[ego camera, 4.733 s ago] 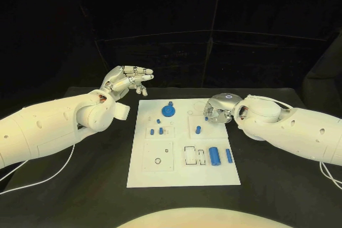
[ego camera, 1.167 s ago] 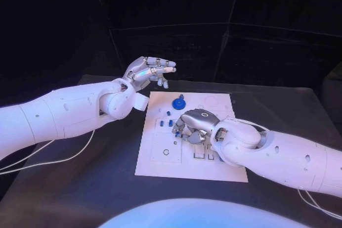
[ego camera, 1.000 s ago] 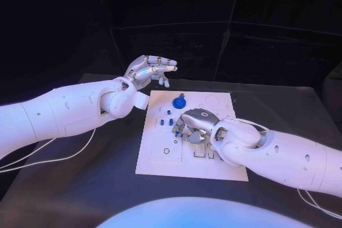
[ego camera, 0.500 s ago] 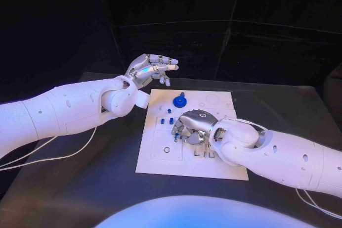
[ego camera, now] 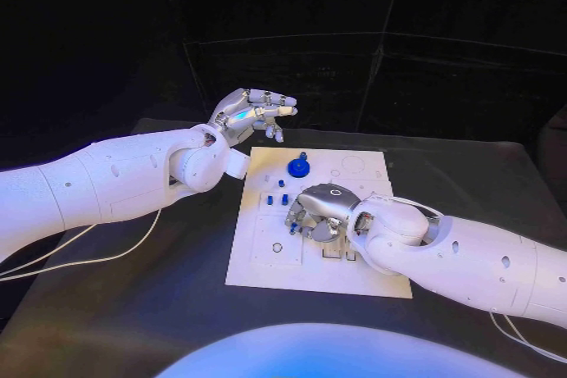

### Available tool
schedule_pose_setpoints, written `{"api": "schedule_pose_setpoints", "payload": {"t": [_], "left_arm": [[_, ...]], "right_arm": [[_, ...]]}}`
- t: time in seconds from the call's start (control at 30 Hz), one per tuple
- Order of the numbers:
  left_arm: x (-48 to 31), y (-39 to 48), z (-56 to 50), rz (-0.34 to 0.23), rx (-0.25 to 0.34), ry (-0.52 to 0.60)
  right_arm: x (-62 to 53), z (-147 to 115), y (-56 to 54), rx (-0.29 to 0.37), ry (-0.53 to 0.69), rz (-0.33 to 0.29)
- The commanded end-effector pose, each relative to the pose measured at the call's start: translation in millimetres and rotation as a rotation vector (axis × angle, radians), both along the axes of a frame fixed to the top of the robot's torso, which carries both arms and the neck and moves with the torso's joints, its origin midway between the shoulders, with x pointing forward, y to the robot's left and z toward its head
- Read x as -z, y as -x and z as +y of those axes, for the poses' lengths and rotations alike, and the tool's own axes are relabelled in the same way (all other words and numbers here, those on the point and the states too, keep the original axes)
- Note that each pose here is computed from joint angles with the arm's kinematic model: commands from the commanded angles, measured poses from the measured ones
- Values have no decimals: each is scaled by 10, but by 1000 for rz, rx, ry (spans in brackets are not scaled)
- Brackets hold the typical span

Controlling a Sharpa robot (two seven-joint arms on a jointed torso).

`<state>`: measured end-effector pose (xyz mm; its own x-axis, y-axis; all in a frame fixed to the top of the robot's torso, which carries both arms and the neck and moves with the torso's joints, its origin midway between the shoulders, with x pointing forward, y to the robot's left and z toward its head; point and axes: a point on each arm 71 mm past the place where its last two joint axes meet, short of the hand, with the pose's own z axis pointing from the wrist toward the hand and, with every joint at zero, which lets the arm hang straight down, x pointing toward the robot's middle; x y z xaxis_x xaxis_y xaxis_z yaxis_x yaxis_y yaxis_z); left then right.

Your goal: Assemble the parts on the task board

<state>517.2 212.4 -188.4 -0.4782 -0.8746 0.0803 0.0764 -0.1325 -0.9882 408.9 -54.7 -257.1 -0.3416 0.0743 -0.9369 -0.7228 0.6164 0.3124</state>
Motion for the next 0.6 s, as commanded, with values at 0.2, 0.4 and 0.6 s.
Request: {"api": "schedule_pose_setpoints", "payload": {"t": [0.2, 0.4, 0.6], "left_arm": [[-12, -8, -16, 0, 12, 12], [-11, -10, -14, 1, 12, 11], [-12, -5, -15, 2, 13, 11]], "right_arm": [[14, 17, 9, -16, 24, 5], [24, 9, 0, -13, 32, 3], [33, 17, -8, -4, 51, -6]]}}
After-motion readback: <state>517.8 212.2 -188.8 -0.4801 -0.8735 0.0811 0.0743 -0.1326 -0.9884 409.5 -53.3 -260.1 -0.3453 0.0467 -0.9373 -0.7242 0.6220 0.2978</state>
